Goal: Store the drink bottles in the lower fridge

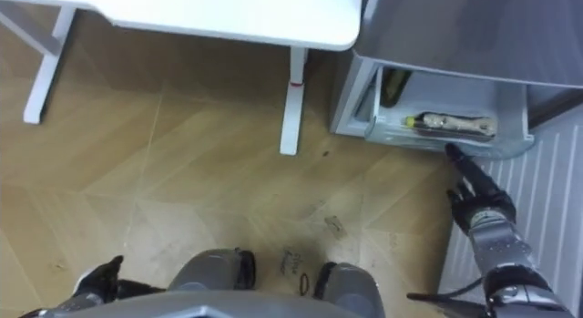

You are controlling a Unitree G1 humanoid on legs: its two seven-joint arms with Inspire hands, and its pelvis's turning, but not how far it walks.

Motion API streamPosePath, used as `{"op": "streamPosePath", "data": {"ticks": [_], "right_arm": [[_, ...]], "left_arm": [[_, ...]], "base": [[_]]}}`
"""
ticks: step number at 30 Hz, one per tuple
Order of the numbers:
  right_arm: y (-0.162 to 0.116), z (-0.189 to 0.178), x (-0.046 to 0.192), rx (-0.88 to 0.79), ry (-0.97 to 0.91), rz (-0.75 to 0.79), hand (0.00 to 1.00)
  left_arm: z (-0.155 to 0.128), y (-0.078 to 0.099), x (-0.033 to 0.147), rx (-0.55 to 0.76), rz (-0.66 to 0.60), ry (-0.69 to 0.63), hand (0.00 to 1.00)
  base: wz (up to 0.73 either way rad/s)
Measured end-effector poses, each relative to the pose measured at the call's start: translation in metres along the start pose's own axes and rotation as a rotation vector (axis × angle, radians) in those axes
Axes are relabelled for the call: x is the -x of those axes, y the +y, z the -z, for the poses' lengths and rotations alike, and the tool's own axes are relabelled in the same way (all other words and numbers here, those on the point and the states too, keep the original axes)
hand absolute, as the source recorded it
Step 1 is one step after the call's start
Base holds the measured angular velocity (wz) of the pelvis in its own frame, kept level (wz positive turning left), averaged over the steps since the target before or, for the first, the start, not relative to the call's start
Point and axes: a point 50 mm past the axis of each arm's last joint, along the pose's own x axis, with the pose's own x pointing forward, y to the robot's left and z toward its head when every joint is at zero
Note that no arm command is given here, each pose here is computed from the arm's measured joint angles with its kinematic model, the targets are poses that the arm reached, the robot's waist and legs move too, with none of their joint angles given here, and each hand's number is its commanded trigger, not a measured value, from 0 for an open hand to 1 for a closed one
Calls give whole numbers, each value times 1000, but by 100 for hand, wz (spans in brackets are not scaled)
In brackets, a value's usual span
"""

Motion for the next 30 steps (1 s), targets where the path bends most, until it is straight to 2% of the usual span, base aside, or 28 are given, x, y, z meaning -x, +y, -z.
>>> {"op": "streamPosePath", "data": {"ticks": [5, 10, 15, 22, 30], "right_arm": [[-21, 13, 5, 1, 29, 45, 0], [-40, 25, 11, 1, 57, 86, 0], [-60, 34, 17, 101, 82, 128, 0], [-97, 72, 34, 18, 184, 218, 0], [-119, 97, 49, -12, 275, 271, 0]], "left_arm": [[2, 3, 1, 77, -59, -6, 0], [4, -1, 2, 108, -62, -17, 0], [10, -5, 3, 163, -66, -2, 0], [23, -5, 5, 205, -87, 40, 0], [32, -9, 6, 227, -101, 81, 0]], "base": [[-4], [-6], [-1], [-10], [-3]]}}
